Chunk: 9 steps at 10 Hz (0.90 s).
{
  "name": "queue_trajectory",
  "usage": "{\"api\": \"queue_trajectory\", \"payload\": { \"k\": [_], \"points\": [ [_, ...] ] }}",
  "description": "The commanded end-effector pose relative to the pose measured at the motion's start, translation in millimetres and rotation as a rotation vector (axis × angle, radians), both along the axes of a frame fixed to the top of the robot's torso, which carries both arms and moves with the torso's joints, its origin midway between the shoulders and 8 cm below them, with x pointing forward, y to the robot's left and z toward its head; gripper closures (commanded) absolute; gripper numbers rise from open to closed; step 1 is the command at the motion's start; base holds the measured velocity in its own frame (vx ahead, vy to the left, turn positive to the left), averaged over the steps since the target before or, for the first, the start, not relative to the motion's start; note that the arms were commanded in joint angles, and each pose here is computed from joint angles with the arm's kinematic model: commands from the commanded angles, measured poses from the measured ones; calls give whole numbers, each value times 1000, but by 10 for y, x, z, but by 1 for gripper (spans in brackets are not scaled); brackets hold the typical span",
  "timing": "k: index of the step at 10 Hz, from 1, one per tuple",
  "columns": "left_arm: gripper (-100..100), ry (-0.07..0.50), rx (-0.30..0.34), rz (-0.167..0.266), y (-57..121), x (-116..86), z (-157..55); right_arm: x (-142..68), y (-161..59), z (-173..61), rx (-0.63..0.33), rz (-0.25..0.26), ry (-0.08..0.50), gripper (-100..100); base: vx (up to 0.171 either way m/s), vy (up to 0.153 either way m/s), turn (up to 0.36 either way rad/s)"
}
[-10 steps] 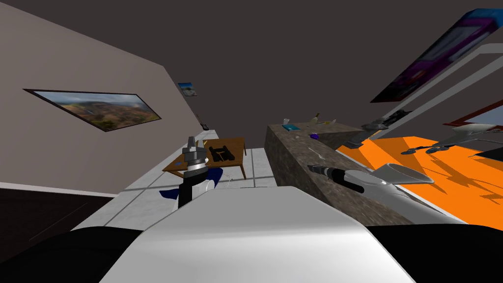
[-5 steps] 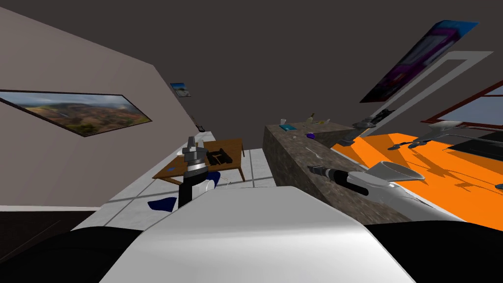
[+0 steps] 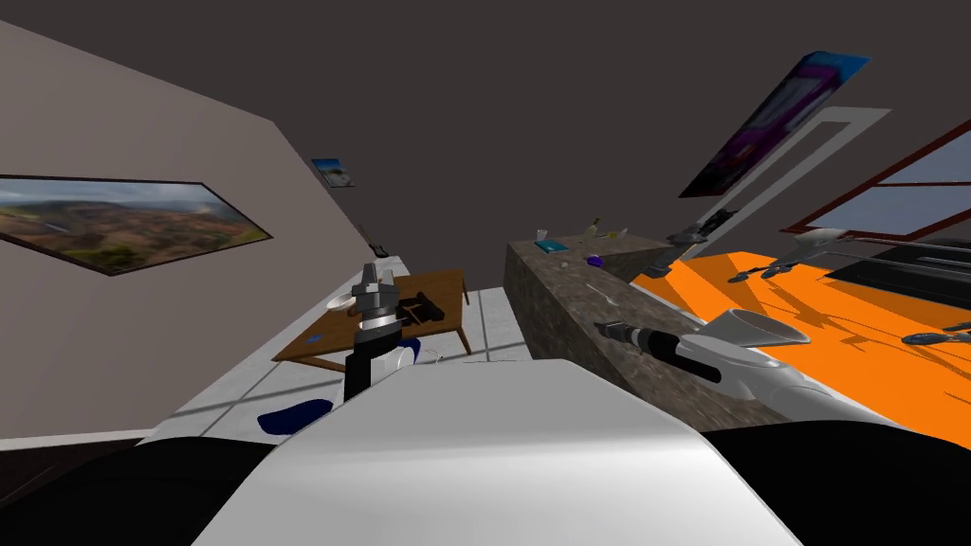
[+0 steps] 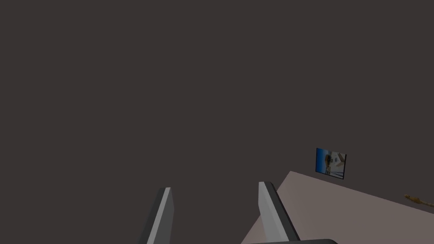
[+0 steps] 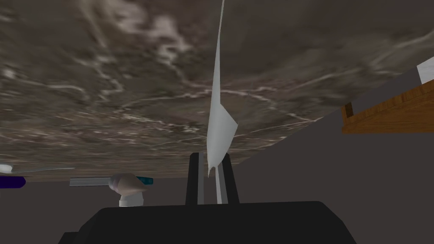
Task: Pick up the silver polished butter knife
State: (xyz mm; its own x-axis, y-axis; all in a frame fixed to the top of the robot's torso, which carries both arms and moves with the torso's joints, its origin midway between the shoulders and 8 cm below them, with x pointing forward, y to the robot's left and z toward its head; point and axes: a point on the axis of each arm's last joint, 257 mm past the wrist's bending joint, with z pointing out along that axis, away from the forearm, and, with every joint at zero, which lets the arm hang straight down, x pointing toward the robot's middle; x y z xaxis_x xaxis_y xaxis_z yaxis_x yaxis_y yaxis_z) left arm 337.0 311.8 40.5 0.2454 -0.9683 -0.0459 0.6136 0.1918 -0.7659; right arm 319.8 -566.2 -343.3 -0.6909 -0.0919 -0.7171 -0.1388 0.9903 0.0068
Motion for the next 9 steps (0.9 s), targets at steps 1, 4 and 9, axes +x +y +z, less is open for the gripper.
{"api": "queue_trajectory", "payload": {
  "k": [1, 4, 9],
  "points": [
    [0, 0, 0, 0, 0, 0, 0, -52, 56, 16, -2, 18, 1, 100, 57, -6, -73],
    [0, 0, 0, 0, 0, 0, 0, -158, 146, 23, -4, 46, 13, 100, 61, 1, -106],
    [0, 0, 0, 0, 0, 0, 0, -190, 201, 39, 6, 52, 10, 0, 37, 6, -35]
  ]
}}
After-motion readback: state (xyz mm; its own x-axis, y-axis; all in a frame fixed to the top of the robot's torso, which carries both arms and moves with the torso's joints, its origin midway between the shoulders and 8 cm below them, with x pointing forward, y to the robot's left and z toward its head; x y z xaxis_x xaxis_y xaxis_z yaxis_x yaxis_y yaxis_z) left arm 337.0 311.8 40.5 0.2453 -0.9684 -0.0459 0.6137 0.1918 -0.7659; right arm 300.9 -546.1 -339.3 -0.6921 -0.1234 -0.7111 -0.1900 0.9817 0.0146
